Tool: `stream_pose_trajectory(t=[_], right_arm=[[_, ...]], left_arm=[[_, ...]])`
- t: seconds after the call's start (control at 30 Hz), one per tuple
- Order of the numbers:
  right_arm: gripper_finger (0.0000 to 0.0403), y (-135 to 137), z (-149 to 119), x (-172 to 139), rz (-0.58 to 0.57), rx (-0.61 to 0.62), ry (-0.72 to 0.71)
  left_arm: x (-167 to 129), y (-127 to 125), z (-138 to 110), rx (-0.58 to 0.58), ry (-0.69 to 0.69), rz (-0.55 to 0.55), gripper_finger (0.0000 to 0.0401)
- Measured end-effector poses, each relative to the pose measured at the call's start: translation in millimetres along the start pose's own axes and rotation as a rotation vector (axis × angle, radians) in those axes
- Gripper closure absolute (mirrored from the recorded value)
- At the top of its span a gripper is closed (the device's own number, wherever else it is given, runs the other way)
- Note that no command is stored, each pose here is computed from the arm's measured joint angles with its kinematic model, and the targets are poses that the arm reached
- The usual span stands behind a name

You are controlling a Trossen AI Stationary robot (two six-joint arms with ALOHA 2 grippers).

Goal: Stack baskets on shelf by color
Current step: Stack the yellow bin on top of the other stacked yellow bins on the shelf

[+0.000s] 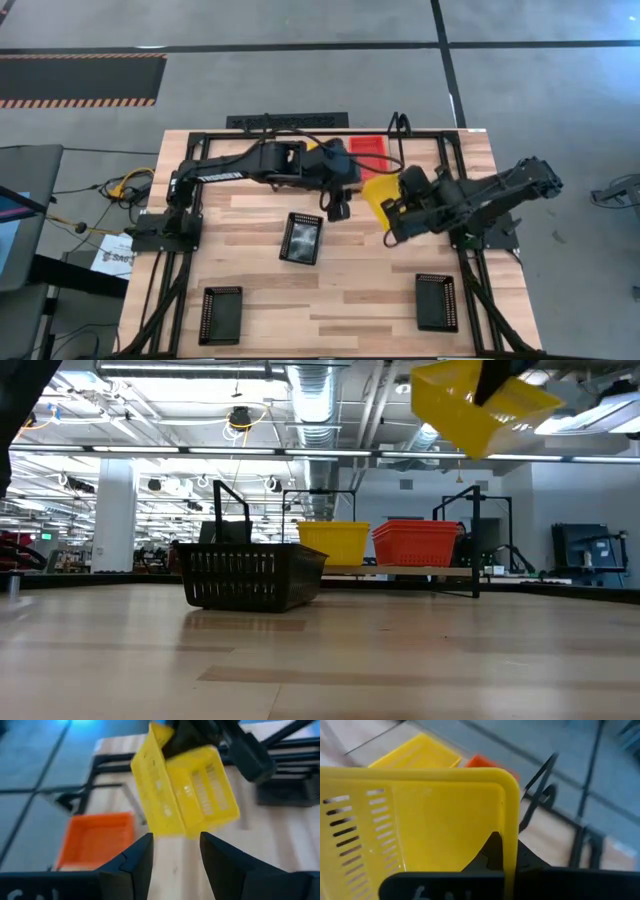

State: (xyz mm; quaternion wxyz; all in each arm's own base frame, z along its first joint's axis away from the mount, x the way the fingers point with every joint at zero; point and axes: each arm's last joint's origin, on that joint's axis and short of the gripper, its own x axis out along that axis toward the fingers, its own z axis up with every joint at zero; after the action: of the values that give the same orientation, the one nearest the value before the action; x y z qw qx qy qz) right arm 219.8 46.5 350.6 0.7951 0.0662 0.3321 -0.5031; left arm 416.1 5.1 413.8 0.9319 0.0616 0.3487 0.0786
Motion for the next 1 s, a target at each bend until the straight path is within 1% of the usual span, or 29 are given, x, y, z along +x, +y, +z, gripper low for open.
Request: stream_pose_trajectory(t=[0.1,0.2,0.27,0.33,0.4,0.47,0.53,0.63,0.7,0.8,1.0], right_arm=[[0.0402,-6.6,15.0,5.0,-0.067,-0.028,-0.088],[0.0402,-15.2,33.4,4.4,-0.131,-0.047,-0.184],[0.0402,-20.5,45.8,2.8,-0.161,-0.057,-0.227],[0.0402,-24.1,56.0,2.3,-0.19,-0.071,-0.261],[0.0402,-25.9,64.3,1.3,-0.209,-0.081,-0.291],[0.0402,-27.3,70.8,0.8,-0.22,-0.098,-0.301],[0.0403,-28.3,74.3,0.7,-0.23,-0.128,-0.304],[0.0403,-28.7,75.8,0.7,-0.242,-0.161,-0.306],[0.0403,-30.6,75.6,0.0,-0.247,-0.166,-0.307],[0.0403,-33.8,75.7,-3.6,-0.257,-0.161,-0.33],[0.0403,-41.7,75.6,-13.4,-0.247,-0.125,-0.374]], left_arm=[[-7.6,3.8,-3.5,-0.043,0.058,0.1,0.025],[-11.1,6.6,-13.6,-0.09,0.161,0.193,0.025],[-10.8,6.2,-18.3,-0.124,0.199,0.224,0.025],[-7.4,3.8,-19.9,-0.145,0.2,0.242,0.025],[-4.7,2.2,-15.9,-0.163,0.155,0.244,0.025],[-3.6,1.8,-6.3,-0.182,0.059,0.228,0.025],[-3.4,2.2,3.2,-0.184,-0.033,0.21,0.025],[-3.8,2.7,13.6,-0.18,-0.135,0.186,0.025],[-4.1,2.9,16.8,-0.184,-0.166,0.172,0.025],[-3.8,5.5,17.5,-0.202,-0.176,0.172,0.025],[-3.4,16.2,22.4,-0.25,-0.235,0.201,0.025]])
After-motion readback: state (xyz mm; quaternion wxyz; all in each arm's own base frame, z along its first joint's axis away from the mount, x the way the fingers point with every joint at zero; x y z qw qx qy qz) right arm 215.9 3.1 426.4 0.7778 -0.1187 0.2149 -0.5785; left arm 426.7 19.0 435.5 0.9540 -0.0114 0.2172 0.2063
